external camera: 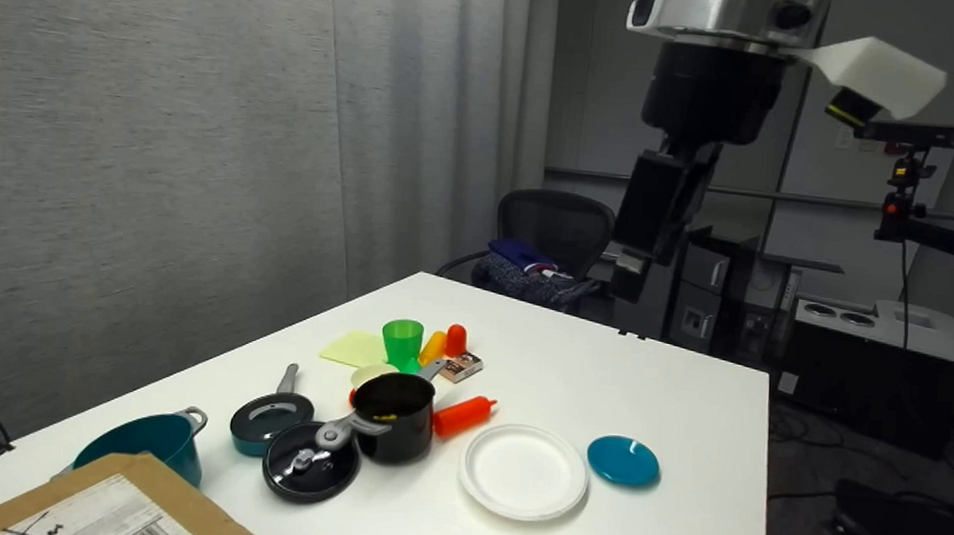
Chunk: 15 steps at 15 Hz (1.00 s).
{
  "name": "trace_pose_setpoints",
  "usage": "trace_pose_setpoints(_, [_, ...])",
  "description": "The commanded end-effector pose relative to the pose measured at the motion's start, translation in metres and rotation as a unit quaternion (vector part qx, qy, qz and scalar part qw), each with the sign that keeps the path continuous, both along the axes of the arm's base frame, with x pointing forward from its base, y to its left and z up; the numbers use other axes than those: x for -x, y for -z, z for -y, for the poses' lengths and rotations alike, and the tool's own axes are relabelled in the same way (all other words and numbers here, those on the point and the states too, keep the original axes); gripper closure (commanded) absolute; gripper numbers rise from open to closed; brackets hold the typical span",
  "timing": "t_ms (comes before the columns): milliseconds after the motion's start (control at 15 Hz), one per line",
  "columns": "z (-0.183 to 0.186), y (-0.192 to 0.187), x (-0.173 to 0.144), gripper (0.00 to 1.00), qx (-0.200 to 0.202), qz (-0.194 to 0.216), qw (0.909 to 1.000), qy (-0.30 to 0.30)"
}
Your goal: Pick the stuffed fruits on the tray and put them on the plate
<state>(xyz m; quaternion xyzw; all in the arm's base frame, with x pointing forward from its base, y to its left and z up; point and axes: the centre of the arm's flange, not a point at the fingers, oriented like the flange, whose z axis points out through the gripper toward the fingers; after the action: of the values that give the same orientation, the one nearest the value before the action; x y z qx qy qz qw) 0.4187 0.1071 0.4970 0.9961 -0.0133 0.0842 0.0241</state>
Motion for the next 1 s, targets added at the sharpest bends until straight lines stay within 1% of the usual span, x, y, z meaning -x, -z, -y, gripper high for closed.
trace_pose_setpoints(0, [-0.016, 0.040, -0.056, 0.00, -0.030, -0.057, 0.9974, 0.031])
trace_pose_setpoints(67, [-0.021, 0.057, -0.065, 0.00, -0.036, -0.068, 0.9964, 0.035])
trace_pose_setpoints(200, [-0.032, 0.091, -0.079, 0.00, -0.059, -0.067, 0.9947, 0.052])
trace_pose_setpoints(267, [-0.027, 0.103, -0.082, 0.00, -0.075, -0.074, 0.9930, 0.052])
trace_pose_setpoints(400, [-0.030, 0.134, -0.082, 0.00, -0.092, -0.110, 0.9883, 0.051])
trace_pose_setpoints(467, [-0.030, 0.145, -0.081, 0.00, -0.093, -0.129, 0.9860, 0.050])
trace_pose_setpoints(533, [-0.034, 0.153, -0.081, 0.00, -0.086, -0.147, 0.9840, 0.052])
trace_pose_setpoints(600, [-0.028, 0.147, -0.071, 0.00, -0.076, -0.123, 0.9880, 0.055])
trace_pose_setpoints(733, [-0.031, 0.161, -0.073, 0.00, -0.075, -0.138, 0.9862, 0.054])
trace_pose_setpoints(933, [-0.032, 0.161, -0.075, 0.00, -0.075, -0.140, 0.9859, 0.053])
